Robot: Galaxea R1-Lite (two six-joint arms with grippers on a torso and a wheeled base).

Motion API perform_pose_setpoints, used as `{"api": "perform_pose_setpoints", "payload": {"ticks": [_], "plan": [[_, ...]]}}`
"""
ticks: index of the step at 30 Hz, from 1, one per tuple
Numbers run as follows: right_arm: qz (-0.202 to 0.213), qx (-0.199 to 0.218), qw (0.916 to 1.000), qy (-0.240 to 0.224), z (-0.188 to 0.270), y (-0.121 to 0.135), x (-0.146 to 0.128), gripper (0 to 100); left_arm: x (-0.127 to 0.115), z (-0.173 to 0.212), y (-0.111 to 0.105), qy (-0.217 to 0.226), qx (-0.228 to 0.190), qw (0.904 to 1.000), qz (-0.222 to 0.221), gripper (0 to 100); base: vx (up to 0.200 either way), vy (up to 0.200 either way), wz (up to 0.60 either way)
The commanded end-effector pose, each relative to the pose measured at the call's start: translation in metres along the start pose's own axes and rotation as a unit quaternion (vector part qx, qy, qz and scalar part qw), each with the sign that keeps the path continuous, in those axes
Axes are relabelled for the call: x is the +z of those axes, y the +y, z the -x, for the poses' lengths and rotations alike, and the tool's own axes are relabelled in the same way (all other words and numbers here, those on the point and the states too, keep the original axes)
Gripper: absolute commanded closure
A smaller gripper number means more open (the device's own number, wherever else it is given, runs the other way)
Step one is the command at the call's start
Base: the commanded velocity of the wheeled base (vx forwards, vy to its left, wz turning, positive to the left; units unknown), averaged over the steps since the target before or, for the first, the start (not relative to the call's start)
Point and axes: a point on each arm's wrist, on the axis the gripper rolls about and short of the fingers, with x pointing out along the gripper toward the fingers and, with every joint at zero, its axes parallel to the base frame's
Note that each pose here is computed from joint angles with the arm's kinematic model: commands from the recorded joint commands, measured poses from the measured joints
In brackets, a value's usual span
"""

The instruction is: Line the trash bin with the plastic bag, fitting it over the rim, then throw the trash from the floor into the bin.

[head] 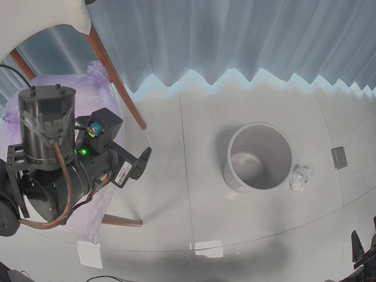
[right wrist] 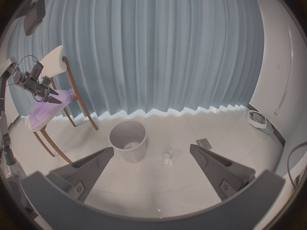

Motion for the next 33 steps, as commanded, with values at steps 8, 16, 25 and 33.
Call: {"api": "perform_pose_setpoints", "payload": {"ticks": [8, 16, 25, 33], "plan": [[0.0, -0.001, 1.0, 0.001, 0.0, 0.0, -0.005, 0, -0.006, -0.022, -0.015, 0.041, 0.029, 0.9977, -0.046, 0, 0.0, 0.0, 0.0], [0.0, 0.0, 1.0, 0.001, 0.0, 0.0, -0.005, 0, -0.016, -0.036, -0.026, 0.086, 0.072, 0.9913, -0.068, 0, 0.0, 0.0, 0.0], [0.0, 0.0, 1.0, 0.001, 0.0, 0.0, -0.005, 0, -0.02, -0.044, -0.026, 0.1, 0.075, 0.9881, -0.09, 0, 0.0, 0.0, 0.0], [0.001, 0.0, 1.0, 0.001, 0.0, 0.0, -0.005, 0, -0.03, -0.058, -0.002, 0.129, 0.113, 0.9821, -0.077, 0, 0.0, 0.0, 0.0]]}}
